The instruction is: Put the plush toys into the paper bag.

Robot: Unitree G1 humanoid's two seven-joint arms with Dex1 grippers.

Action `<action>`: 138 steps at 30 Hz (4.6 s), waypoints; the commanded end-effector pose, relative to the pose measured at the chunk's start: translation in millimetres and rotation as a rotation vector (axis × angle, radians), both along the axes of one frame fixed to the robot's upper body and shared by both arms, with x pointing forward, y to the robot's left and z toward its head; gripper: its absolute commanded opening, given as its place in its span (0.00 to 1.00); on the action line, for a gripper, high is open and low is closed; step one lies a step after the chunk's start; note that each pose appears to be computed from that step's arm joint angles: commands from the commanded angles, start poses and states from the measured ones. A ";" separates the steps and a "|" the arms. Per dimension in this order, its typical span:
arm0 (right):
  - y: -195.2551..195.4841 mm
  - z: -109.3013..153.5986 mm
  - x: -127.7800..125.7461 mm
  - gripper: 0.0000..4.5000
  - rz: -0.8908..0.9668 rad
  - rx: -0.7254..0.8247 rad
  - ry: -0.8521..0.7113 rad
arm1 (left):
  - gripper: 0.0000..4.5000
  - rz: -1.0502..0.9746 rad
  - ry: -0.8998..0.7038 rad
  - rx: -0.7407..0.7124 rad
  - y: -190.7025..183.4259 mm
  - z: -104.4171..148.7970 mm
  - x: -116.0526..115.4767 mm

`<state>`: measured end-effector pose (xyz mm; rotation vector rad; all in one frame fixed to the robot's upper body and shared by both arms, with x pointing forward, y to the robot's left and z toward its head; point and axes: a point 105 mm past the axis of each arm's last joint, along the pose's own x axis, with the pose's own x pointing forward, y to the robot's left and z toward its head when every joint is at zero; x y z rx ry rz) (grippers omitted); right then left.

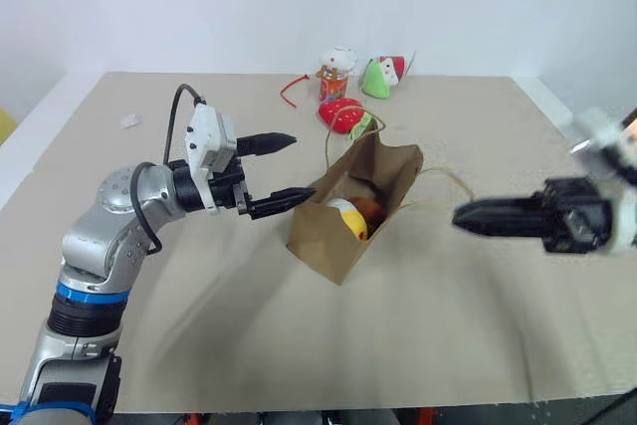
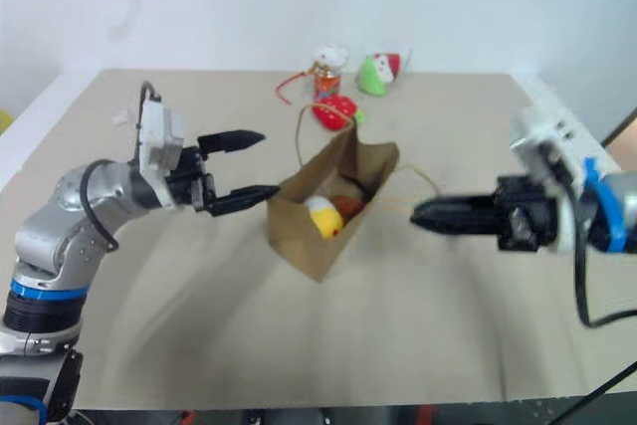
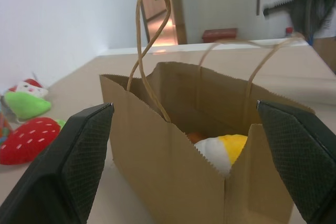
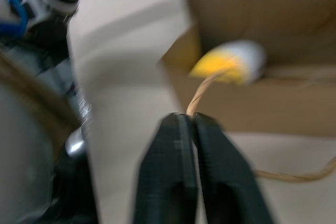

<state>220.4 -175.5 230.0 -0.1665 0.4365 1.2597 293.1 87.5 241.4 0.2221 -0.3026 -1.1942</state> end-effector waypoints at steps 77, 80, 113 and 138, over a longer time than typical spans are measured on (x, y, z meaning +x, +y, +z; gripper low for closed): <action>61.6 -18.9 23.1 0.02 0.066 0.107 -0.172 | 1.00 -0.052 0.104 0.060 -0.9 -26.5 -28.5; 69.8 -17.6 35.5 0.02 0.043 0.120 -0.200 | 1.00 0.018 0.111 0.054 2.9 -32.4 -22.2; 100.2 -27.0 52.1 0.02 0.086 0.101 -0.272 | 1.00 0.030 0.226 0.035 -26.8 -45.4 -11.3; 91.3 -20.1 50.5 0.00 0.072 0.095 -0.297 | 0.09 0.037 0.299 -0.013 -29.8 -48.7 0.4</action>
